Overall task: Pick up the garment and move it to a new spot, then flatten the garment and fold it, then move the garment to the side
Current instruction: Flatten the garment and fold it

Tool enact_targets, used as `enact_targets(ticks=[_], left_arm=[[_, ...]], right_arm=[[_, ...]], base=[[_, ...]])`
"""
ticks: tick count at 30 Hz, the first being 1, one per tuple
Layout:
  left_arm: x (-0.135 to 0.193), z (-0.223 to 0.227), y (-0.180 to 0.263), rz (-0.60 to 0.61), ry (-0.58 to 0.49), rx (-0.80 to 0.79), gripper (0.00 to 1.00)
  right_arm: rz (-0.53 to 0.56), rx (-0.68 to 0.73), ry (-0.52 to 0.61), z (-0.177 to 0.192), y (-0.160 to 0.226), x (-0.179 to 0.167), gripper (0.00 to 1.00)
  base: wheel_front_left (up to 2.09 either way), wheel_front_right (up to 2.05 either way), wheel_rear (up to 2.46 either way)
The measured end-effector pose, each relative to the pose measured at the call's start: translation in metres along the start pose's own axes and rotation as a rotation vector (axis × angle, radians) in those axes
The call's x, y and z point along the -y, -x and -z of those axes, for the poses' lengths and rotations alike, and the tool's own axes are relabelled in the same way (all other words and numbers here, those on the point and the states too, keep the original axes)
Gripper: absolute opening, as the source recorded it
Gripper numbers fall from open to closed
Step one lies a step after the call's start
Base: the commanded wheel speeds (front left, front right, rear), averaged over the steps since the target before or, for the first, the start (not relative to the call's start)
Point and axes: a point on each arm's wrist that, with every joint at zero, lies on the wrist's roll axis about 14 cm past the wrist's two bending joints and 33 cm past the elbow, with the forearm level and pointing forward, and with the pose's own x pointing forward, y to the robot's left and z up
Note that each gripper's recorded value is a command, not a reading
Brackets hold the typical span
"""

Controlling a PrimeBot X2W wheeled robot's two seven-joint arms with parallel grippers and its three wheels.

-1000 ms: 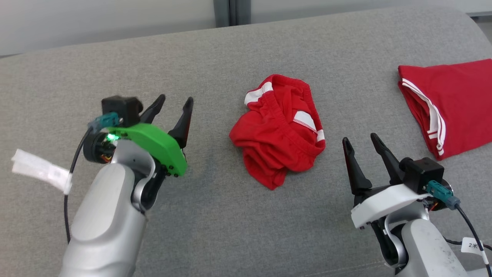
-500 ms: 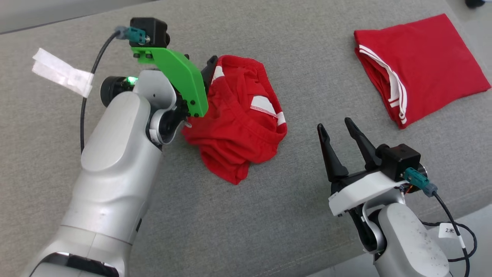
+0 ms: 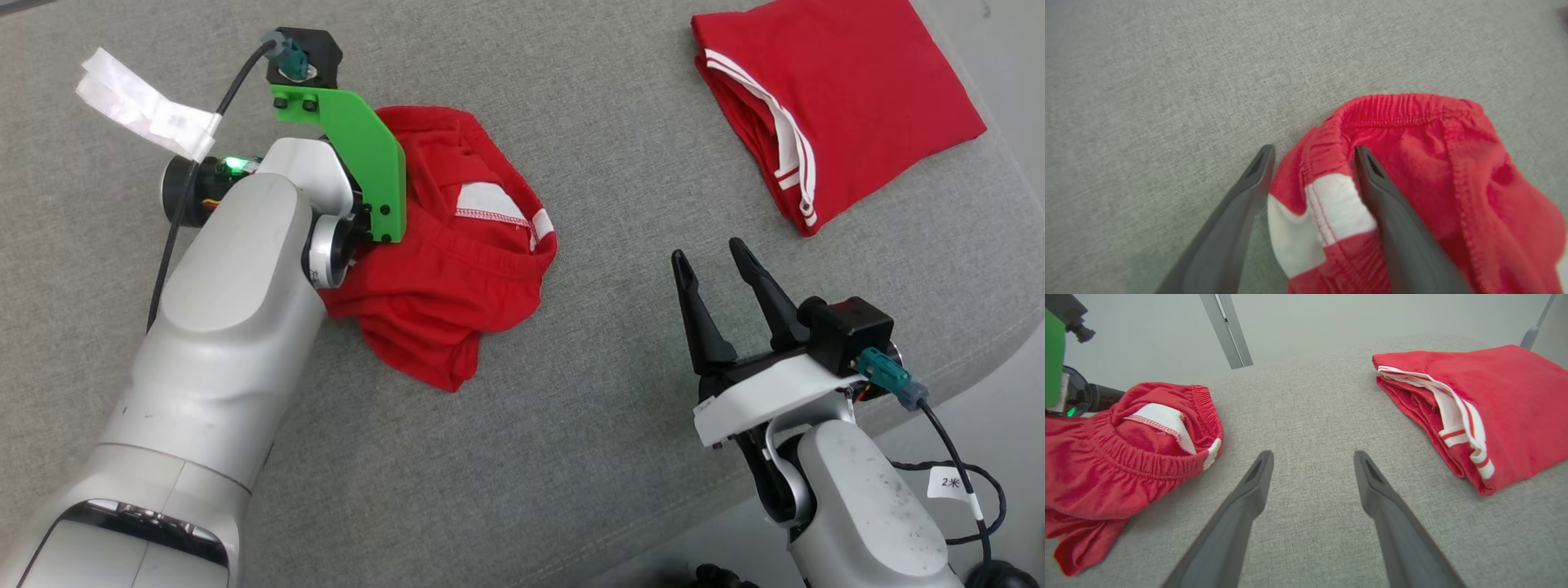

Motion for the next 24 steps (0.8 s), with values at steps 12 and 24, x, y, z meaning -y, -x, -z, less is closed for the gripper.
enact_targets(ticks=[12,24], left_arm=[[0.014,-0.039,0.018,0.025,-0.082,0.167,0.00],[0.139,-0.182,0.161,0.524,-0.069,0.885,0.00]], right_arm=[[-0.018,0.030,-0.007,-0.009,-0.002,-0.006,1.00],[-0.039,0.091,-0.012,-0.031,0.006,-0.014,1.00]], base=[[0.00,0.00,0.00],[0.00,0.00,0.00]])
